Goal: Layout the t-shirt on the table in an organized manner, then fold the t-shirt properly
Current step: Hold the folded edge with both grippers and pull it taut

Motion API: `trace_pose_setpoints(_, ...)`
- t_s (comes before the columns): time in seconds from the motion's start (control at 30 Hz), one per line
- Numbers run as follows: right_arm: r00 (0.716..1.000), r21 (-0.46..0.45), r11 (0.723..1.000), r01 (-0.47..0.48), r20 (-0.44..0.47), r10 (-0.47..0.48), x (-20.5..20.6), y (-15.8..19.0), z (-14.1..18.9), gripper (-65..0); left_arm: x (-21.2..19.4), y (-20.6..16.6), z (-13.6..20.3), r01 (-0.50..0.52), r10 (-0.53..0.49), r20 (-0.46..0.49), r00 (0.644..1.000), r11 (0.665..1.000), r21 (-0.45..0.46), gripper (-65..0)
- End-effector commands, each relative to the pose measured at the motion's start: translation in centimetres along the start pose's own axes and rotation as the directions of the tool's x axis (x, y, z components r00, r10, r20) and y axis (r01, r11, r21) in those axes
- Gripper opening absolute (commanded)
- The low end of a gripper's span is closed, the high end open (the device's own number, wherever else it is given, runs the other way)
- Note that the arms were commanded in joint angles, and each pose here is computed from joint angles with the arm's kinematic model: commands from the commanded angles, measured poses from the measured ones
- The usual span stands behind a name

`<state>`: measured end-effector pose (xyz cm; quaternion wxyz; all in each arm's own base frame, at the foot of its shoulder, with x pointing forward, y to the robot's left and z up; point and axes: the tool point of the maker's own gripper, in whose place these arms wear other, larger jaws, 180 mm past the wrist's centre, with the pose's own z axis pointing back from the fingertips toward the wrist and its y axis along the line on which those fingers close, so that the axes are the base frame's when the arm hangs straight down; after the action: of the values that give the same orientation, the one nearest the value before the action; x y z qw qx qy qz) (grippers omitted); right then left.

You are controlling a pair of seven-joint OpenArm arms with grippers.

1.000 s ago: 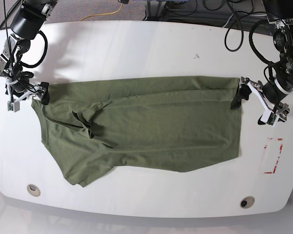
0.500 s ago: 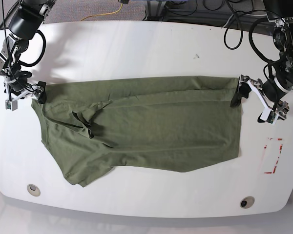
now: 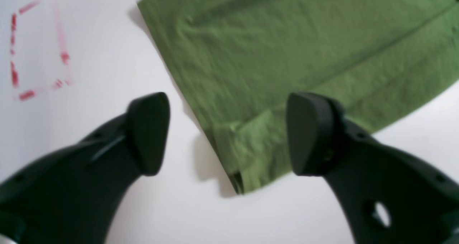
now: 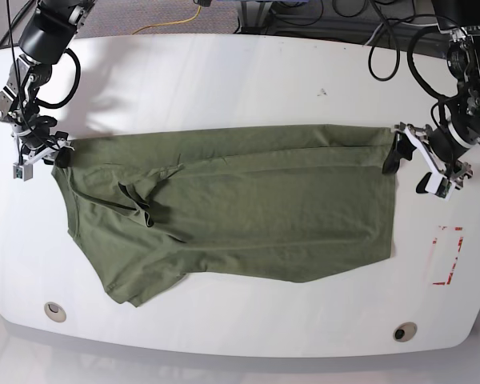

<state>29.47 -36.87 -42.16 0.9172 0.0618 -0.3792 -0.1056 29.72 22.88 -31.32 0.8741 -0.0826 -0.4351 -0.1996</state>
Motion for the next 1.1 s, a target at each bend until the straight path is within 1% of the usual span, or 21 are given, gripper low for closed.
trace_pose_setpoints(0.0, 0.999, -0.008, 1.000, -0.019, 0.025, 0.019, 1.3, -0.5, 0.5, -58.8, 1.0, 0.4, 0.6, 0.015, -0.016, 0.038, 0.999, 1.000, 0.007, -24.9)
trace_pose_setpoints(0.07, 1.000, -0.008, 1.000, -0.019, 0.022, 0.019, 1.1, -0.6, 0.5, -63.3, 0.4, 0.2, 0.7, 0.011, -0.011, 0.024, 1.000, 1.000, 0.003, -24.6)
trace_pose_setpoints(0.1, 1.000, -0.008, 1.000, -0.019, 0.022, 0.019, 1.1, -0.6, 0.5, -64.0, 0.2, 0.1, 0.7, 0.009, -0.009, 0.020, 1.000, 1.000, 0.001, -24.3)
trace_pose_setpoints(0.33, 1.000, -0.010, 1.000, -0.018, 0.021, 0.018, 1.1, -0.6, 0.6, -64.8, -1.5, -0.4, 0.9, -0.009, 0.009, -0.019, 1.000, 1.000, -0.009, -17.1)
trace_pose_setpoints(0.5, 1.000, -0.010, 1.000, -0.018, 0.021, 0.018, 1.1, -0.6, 0.6, -64.8, -2.6, -0.7, 1.0, -0.023, 0.023, -0.044, 0.999, 1.000, -0.015, -14.6)
trace_pose_setpoints(0.77, 1.000, -0.010, 1.000, -0.018, 0.021, 0.018, 1.1, -0.6, 0.6, -64.8, -6.4, 0.0, 0.0, -0.125, 0.123, -0.121, 0.985, 0.992, -0.011, -14.6)
trace_pose_setpoints(0.93, 1.000, -0.004, 1.000, -0.013, 0.020, 0.013, 0.9, -0.3, 0.4, -64.8, -7.2, 0.9, -1.2, -0.173, 0.171, -0.136, 0.976, 0.985, -0.003, -14.6)
trace_pose_setpoints(1.07, 1.000, 0.003, 1.000, -0.005, 0.018, 0.005, 0.6, 0.1, 0.2, -64.8, -7.2, 1.1, -2.0, -0.189, 0.185, -0.141, 0.972, 0.982, -0.010, -14.6)
